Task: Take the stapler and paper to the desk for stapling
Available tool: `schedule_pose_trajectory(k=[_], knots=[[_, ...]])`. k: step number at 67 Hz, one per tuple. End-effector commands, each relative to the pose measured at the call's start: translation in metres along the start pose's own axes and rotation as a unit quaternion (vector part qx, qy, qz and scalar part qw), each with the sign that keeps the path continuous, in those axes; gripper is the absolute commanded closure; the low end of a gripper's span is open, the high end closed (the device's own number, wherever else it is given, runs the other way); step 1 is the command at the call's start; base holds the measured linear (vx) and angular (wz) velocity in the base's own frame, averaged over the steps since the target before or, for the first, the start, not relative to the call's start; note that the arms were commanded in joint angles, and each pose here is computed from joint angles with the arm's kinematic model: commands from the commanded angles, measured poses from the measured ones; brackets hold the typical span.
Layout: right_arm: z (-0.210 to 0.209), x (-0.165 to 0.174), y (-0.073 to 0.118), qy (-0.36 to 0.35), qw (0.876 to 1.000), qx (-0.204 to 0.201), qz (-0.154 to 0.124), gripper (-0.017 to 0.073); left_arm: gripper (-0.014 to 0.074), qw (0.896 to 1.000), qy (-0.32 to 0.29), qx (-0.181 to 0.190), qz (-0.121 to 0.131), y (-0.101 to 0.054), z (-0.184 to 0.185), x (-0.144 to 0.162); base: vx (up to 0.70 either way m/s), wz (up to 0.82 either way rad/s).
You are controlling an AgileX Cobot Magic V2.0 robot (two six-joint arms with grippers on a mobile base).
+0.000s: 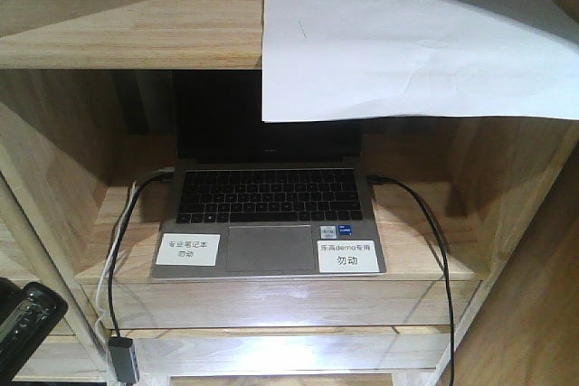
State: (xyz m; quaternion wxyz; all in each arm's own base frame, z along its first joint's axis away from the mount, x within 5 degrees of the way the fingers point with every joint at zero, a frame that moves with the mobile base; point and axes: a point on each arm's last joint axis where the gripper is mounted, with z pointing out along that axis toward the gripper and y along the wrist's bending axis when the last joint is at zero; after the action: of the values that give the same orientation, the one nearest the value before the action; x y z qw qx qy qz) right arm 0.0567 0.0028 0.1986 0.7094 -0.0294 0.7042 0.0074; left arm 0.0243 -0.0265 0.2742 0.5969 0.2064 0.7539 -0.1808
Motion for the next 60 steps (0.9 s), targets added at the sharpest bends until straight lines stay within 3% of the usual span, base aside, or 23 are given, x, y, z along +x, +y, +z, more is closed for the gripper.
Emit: schedule_pose_trajectory(k=[1,43,49,52,54,55,60], knots=[[-0.001,-0.006,0.0,-0.043,0.999,0.002,-0.006,0.0568,0.0601,0.998,-0.068,-0.007,-0.009,0.001,-0.003,-0.019,0.0,0.0],[-0.001,-0.003,0.0,-0.026,1.0,0.002,0.002,0.0568,0.0601,0.998,-0.068,-0.007,-0.009,0.001,-0.003,-0.019,0.0,0.0],[-0.001,-0.007,0.0,-0.047,0.994,-0.004,0.1,0.0568,0.0601,0.998,-0.068,-0.007,-0.009,0.001,-0.003,-0.019,0.0,0.0],[-0.002,-0.01,0.0,-0.064,0.983,-0.011,0.17,0.0568,0.0601,0.998,-0.068,-0.007,-0.009,0.001,-0.003,-0.019,0.0,0.0],[-0.002,-0.012,0.0,-0.073,0.973,-0.017,0.217,0.0568,0.0601,0.998,-0.068,-0.007,-0.009,0.001,-0.003,-0.019,0.0,0.0],[-0.002,-0.013,0.0,-0.078,0.965,-0.021,0.251,0.0568,0.0601,0.998,-0.068,-0.007,-0.009,0.001,-0.003,-0.019,0.0,0.0],[-0.003,-0.017,0.001,-0.091,0.925,-0.04,0.366,0.0568,0.0601,0.998,-0.068,-0.007,-0.009,0.001,-0.003,-0.019,0.0,0.0]])
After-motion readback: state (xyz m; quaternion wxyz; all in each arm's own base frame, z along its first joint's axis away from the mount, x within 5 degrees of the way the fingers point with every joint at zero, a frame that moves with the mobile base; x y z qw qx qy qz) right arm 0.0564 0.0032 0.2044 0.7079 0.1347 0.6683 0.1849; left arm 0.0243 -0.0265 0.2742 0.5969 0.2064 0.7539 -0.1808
